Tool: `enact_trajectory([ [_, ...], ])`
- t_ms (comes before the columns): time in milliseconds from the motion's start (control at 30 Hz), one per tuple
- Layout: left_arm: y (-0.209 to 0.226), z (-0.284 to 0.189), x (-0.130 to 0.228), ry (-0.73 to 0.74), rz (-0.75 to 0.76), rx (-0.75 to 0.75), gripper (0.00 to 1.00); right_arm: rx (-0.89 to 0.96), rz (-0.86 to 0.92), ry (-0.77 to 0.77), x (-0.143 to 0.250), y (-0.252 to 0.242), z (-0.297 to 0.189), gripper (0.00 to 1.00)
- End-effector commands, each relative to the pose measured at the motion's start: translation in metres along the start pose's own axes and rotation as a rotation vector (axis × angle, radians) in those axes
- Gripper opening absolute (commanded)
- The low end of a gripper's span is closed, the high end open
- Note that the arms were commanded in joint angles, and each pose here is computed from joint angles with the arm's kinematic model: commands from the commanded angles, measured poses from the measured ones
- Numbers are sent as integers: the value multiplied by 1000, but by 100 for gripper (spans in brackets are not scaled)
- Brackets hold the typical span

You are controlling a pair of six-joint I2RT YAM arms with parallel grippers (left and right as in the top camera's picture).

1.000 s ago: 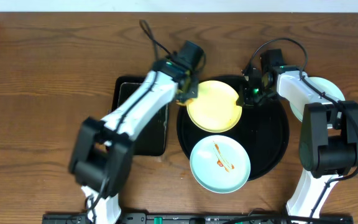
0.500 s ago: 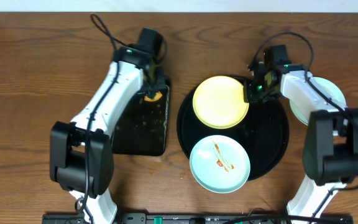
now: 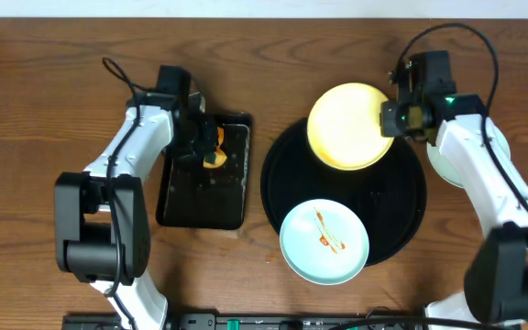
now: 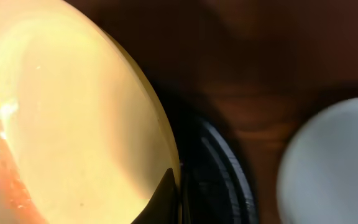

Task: Clean dirty plates on tray and stack at the side
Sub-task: 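Return the sponge to the black tray with the left gripper, then carry the yellow plate right and stack it on the green plate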

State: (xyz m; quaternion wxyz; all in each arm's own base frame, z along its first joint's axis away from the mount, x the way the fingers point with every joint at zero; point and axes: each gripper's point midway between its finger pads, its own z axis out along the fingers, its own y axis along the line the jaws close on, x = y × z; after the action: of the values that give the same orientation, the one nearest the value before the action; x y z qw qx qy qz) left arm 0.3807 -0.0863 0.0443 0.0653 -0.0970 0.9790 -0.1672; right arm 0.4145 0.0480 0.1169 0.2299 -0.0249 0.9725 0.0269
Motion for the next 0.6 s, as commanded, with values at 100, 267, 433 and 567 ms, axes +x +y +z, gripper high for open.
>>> enact_trajectory([
  [100, 10, 19, 18, 32, 55, 158, 7, 136, -95, -130, -20, -10, -50, 1],
  [267, 42, 31, 29, 30, 6, 91, 7, 161, -92, -150, -20, -14, -64, 1],
  [433, 77, 35, 35, 29, -38, -59, 9, 215, -97, -165, -20, -23, -76, 1],
  [567, 76, 36, 33, 19, -64, -56, 13, 222, -125, -180, -22, -24, -83, 1],
])
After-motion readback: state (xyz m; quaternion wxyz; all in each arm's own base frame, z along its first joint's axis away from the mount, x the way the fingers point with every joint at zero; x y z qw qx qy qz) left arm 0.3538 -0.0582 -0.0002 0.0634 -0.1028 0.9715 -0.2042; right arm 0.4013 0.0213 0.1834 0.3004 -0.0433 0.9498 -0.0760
